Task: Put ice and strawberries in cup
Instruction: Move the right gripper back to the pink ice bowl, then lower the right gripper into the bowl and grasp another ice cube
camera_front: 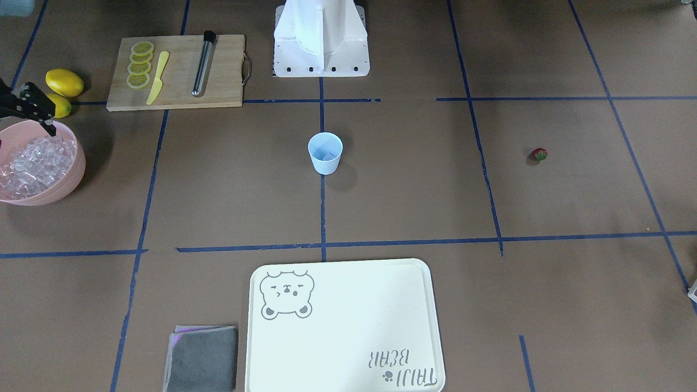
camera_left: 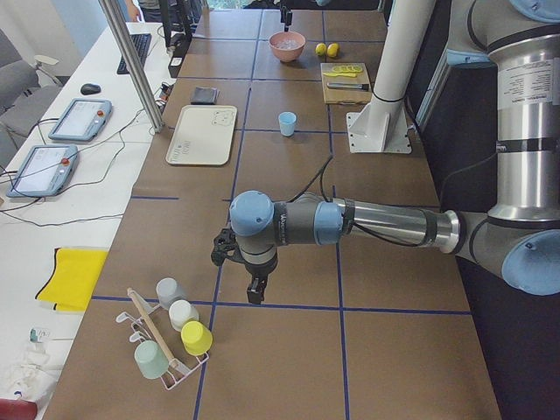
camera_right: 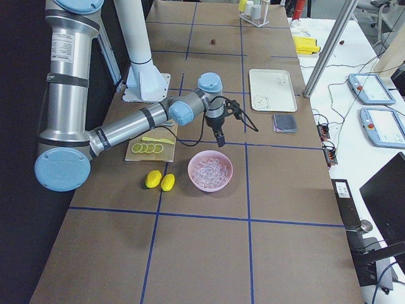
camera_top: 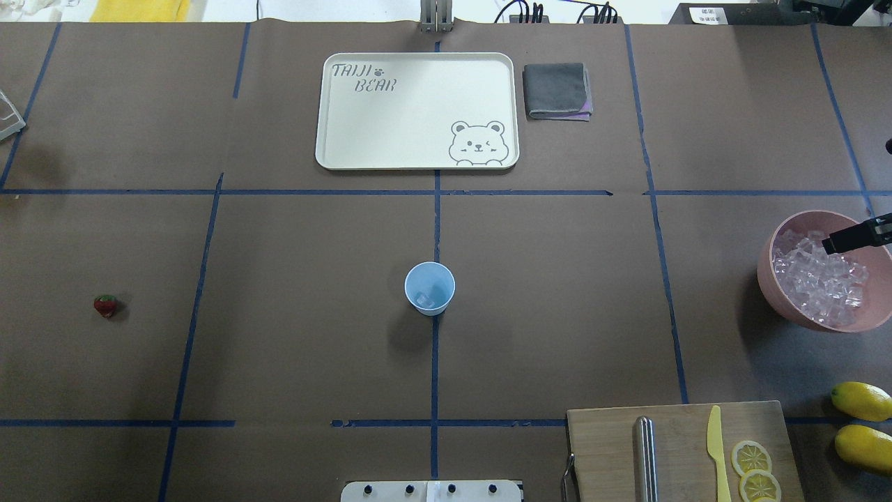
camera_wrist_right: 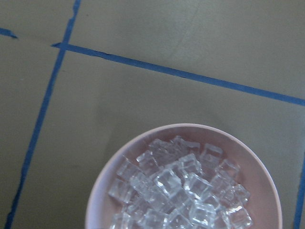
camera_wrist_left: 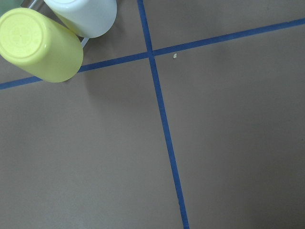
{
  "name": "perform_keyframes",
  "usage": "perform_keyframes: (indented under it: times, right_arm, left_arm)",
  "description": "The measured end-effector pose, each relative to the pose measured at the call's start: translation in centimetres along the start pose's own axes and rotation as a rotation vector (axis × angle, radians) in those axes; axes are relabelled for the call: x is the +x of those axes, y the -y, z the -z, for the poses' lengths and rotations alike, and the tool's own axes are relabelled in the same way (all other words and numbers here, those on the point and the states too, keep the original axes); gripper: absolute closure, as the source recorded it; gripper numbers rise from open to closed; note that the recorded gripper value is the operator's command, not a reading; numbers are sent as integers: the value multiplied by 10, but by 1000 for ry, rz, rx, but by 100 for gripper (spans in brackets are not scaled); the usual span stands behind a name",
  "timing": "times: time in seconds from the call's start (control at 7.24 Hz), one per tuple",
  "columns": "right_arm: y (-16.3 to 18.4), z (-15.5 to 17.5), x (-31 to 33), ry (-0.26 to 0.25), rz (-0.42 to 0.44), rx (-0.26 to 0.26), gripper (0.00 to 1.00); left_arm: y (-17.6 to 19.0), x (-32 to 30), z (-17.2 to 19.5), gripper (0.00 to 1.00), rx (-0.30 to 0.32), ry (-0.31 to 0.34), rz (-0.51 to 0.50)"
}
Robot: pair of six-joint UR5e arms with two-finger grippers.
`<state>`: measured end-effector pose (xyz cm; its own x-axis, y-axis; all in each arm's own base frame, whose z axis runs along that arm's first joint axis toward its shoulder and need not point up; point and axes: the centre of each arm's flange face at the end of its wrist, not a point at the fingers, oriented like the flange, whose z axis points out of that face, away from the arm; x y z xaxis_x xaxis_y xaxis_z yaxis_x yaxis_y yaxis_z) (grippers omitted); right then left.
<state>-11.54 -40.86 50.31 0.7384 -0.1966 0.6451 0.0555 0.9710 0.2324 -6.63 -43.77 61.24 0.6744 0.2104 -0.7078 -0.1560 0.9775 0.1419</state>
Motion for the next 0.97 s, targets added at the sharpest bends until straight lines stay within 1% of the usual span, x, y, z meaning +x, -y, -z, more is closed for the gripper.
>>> perform_keyframes:
  times: [0.14,0.41,0.55,0.97]
  right_arm:
    - [-5,-18,20,-3,-41,2,3]
    - [-9,-50,41,30,-107,48,13]
    - [-11,-61,40,41,-114,53,15]
    - [-15,-74,30,50,-96,37,17]
  left_arm:
    - [0,2,-1,0,3,-21,2]
    - [0,3,-1,0,6,-37,3]
    - [0,3,-1,0,6,-39,3]
    - [0,4,-1,0,8,-39,0]
